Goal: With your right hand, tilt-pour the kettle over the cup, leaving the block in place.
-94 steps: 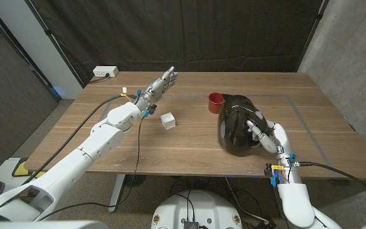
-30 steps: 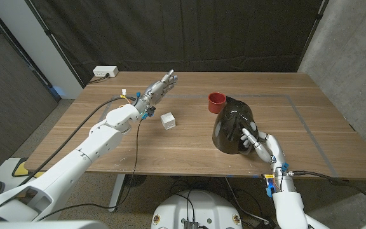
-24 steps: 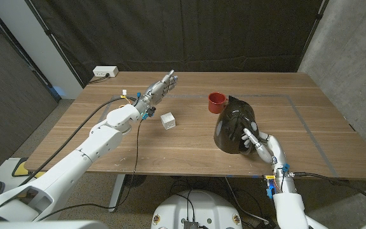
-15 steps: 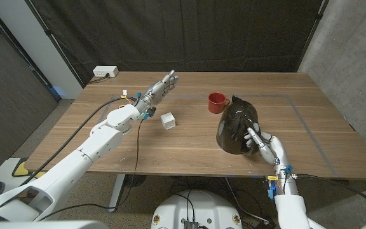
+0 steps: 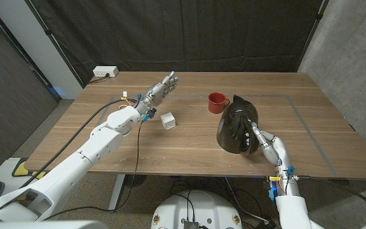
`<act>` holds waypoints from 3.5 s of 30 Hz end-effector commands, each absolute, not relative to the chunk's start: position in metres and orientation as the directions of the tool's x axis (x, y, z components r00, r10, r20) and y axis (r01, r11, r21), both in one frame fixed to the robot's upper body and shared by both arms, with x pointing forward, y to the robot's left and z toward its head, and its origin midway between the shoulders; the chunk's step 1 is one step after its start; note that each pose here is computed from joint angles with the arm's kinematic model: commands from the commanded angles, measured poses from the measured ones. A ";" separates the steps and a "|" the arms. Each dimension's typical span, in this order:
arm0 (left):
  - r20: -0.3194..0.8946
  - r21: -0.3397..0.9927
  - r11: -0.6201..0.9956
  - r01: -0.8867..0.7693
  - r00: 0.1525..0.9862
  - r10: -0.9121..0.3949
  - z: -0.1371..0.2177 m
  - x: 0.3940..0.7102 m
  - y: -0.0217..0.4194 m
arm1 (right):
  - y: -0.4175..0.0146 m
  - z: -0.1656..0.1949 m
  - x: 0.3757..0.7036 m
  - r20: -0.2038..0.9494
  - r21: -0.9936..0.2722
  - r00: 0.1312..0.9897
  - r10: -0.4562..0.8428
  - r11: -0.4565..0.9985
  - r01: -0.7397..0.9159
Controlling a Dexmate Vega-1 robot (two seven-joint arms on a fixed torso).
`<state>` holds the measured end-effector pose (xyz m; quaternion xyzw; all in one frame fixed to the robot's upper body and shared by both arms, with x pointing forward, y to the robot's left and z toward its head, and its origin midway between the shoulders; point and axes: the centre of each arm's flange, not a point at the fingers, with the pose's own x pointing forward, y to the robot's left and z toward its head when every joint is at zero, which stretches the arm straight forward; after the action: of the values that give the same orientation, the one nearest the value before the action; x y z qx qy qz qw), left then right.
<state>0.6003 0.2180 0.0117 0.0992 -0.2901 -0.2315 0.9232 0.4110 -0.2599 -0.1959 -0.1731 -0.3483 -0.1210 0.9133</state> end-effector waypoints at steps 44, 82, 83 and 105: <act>0.509 0.267 0.894 0.361 0.735 -0.448 -0.005 0.595 0.247 | -0.329 -0.103 0.479 0.577 -0.110 0.816 -0.035 0.987 0.120; 0.531 0.244 0.904 0.352 0.731 -0.428 -0.012 0.595 0.275 | -0.333 -0.020 0.578 0.551 -0.137 0.817 0.168 0.984 -0.109; 0.533 0.242 0.903 0.354 0.729 -0.429 -0.012 0.596 0.275 | -0.333 -0.017 0.582 0.550 -0.142 0.816 0.176 0.983 -0.116; 0.571 0.207 0.918 0.339 0.720 -0.395 -0.011 0.590 0.267 | -0.322 0.003 0.653 0.547 -0.160 0.786 0.288 0.958 -0.240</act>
<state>0.5933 0.2719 -0.0112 0.0480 -0.3128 -0.2039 0.9264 0.6266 -0.3333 -0.0044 -0.0466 -0.2887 0.1018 0.9508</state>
